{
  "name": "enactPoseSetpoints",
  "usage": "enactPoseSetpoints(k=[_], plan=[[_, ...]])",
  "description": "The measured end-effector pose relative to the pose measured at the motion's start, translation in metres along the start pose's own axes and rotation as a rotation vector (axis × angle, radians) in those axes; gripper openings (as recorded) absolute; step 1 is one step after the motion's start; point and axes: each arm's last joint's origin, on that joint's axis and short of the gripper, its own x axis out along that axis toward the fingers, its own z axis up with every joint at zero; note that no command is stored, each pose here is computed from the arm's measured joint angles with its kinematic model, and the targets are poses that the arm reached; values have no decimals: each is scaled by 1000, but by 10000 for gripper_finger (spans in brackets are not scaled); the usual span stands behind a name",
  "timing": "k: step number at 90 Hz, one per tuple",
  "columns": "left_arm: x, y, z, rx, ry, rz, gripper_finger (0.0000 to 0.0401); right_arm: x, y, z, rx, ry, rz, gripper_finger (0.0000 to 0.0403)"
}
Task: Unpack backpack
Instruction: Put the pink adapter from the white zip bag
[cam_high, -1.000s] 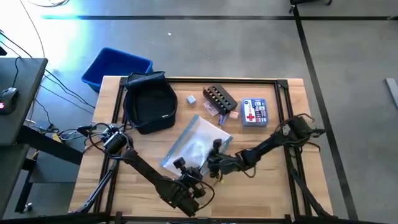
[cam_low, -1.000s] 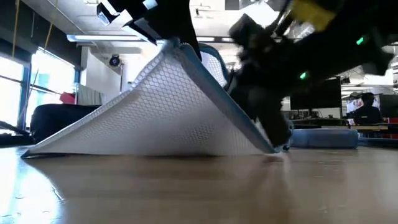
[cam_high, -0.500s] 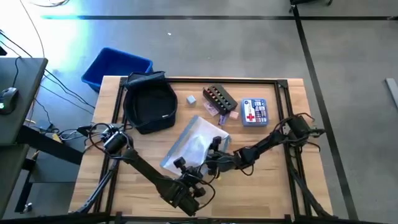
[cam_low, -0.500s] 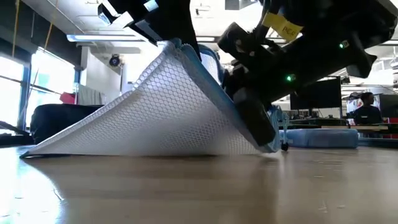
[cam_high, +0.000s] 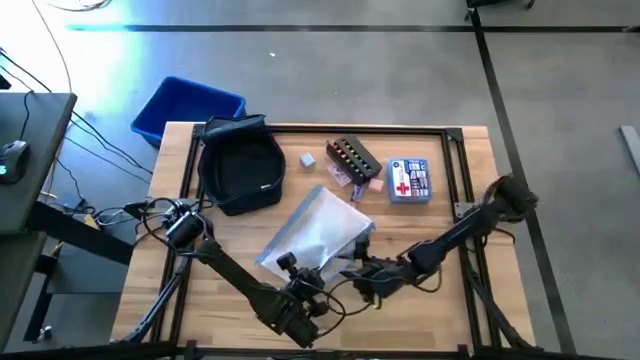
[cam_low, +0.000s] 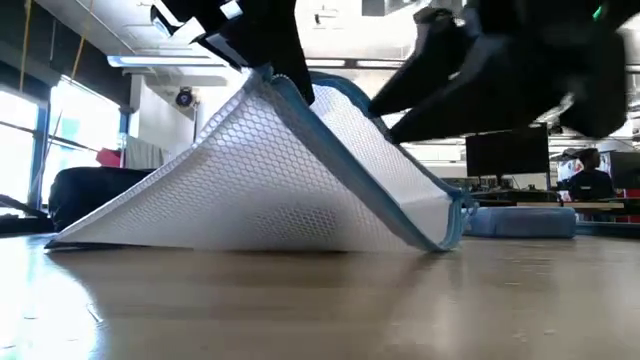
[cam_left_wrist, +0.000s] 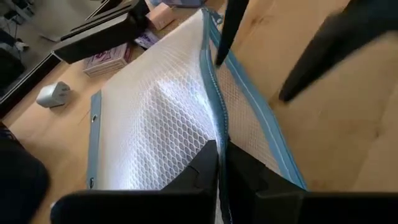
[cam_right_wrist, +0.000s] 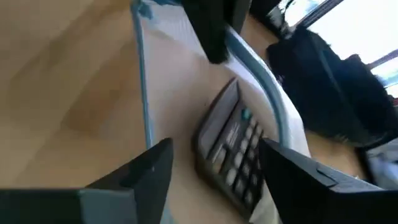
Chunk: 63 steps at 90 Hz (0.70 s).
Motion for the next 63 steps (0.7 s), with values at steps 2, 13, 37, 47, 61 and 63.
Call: enactPoseSetpoints(k=[2,13,37,47,61,63], plan=[[0,0,0,0,0,1,0,-5,-2,0,9,9,16,209],[0,1,0,1,3,9,0,-40,-21,5,55,36,44,180],[4,3,2,-3,10,18,0,-89,-96,-31,294,89,-365,146],[4,3,2,-6,16,13,0,-78,-127,-81,510,145,-401,148],[4,3,2,-6,19,11,0,-59,-157,-144,724,181,-327,168],[5,3,2,-6,20,12,0,-57,-159,-151,738,184,-306,174]])
